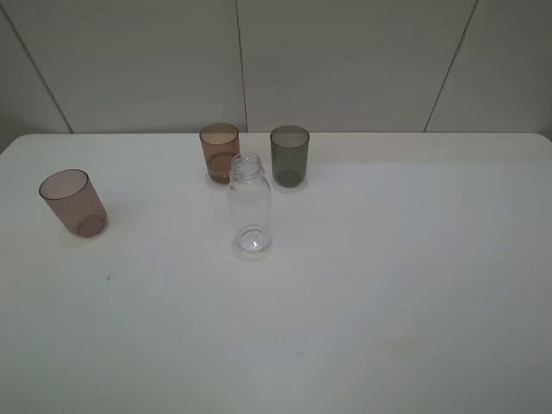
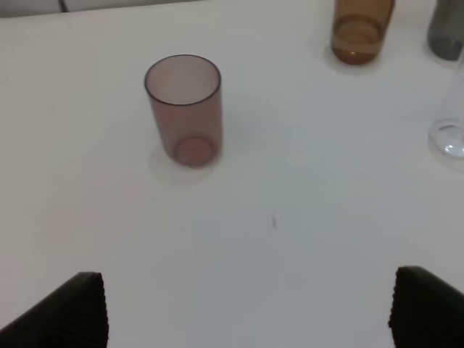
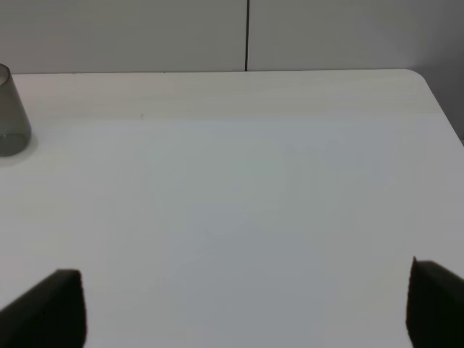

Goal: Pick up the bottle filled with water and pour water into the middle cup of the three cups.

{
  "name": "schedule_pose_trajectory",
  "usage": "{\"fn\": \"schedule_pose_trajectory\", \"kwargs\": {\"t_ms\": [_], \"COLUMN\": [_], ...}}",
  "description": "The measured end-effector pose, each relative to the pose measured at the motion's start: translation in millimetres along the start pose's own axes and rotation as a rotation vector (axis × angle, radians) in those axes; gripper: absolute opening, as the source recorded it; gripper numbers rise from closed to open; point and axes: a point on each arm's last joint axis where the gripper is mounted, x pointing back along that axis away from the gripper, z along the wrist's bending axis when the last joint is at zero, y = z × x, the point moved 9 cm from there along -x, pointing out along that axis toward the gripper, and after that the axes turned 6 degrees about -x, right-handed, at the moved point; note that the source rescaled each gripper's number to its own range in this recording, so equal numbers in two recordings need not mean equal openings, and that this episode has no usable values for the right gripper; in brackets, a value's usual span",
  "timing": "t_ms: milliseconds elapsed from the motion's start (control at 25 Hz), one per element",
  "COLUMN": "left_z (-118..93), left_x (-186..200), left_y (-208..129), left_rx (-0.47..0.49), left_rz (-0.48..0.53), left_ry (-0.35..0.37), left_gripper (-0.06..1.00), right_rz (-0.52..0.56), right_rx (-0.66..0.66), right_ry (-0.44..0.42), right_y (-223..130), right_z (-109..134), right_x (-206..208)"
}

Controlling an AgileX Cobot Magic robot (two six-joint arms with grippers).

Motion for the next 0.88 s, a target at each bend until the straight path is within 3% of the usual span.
{"fn": "schedule_pose_trajectory", "kwargs": {"t_ms": [200,880], "left_z": [7.9,8.4], "left_x": [0.8,0.9], "left_y": [-1.2,-1.3], "left_rx": [0.049,0.052], "left_rz": [0.01,0.011], "left_ry": [0.097,0.103], "left_gripper": [1.0,1.0], "right_rz": [0.0,0.0], "right_rx": [0.0,0.0], "right_ry": [0.0,0.0], "right_y": [0.0,0.0], "right_z": [0.0,0.0], "right_x": [0.0,0.0]}}
